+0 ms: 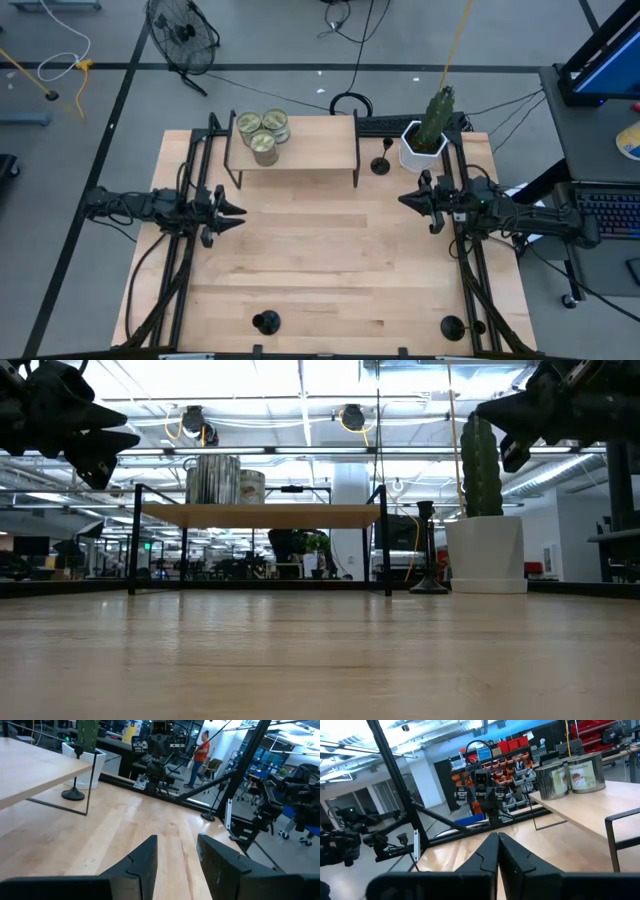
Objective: Pick & Place candle stick holders
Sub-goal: Put the top black candle holder on the shelf
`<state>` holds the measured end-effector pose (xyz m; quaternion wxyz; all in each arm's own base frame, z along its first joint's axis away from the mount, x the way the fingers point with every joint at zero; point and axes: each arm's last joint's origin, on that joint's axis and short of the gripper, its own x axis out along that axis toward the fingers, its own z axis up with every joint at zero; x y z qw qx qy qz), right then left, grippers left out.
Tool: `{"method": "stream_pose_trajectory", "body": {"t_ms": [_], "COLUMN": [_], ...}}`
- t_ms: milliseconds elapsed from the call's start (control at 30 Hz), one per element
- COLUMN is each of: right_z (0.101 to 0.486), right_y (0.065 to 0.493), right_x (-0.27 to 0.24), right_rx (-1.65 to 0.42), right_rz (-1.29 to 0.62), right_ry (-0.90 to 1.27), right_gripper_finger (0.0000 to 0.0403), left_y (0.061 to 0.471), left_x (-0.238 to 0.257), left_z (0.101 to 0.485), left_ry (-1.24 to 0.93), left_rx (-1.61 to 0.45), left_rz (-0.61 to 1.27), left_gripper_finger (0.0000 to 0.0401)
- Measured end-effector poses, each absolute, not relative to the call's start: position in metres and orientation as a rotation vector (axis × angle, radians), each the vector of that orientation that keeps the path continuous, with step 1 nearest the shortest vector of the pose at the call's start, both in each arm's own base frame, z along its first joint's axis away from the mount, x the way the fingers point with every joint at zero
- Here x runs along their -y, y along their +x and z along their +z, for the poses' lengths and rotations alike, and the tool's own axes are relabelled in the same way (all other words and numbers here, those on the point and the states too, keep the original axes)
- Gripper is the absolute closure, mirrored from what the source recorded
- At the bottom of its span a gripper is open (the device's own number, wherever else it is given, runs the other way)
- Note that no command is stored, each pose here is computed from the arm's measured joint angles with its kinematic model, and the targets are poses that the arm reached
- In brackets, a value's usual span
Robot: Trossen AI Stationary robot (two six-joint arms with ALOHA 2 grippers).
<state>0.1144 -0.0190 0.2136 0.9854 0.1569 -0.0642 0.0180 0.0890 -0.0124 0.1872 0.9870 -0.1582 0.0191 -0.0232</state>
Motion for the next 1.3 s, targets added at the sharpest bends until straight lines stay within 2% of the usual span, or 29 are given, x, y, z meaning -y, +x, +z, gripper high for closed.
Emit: {"method": "stream_pose_trajectory", "body": {"t_ms": [233,500,733,867,967,1100,1300], "right_z": [0.224,0.246,0.261,0.256,0.247,0.245,0.252], "right_y": [0.113,0.104,0.094,0.100,0.107,0.115,0.124], "right_x": [0.019,0.017,0.015,0.025,0.030,0.032,0.030], "right_rx": [0.233,0.474,0.665,0.671,0.605,0.588,0.595], "right_rz": [0.063,0.076,0.082,-0.170,-0.293,-0.280,-0.151], "right_ry": [0.382,0.161,0.137,0.359,0.446,0.462,0.388], "right_gripper_finger": [0.0399,0.0399,0.0399,0.0399,0.0399,0.0399,0.0399], "left_y": [0.089,0.089,0.089,0.089,0.089,0.089,0.089], "left_x": [0.012,0.011,0.011,0.011,0.010,0.009,0.008], "left_z": [0.188,0.188,0.193,0.196,0.195,0.194,0.194], "left_ry": [-0.329,-0.372,-0.420,-0.423,-0.422,-0.423,-0.433], "left_rx": [-0.029,-0.024,0.029,0.053,0.052,0.053,0.059], "left_rz": [-0.048,-0.015,0.002,-0.008,0.019,0.055,0.077], "left_gripper_finger": [0.0258,0.0258,0.0258,0.0258,0.0258,0.0258,0.0258]}}
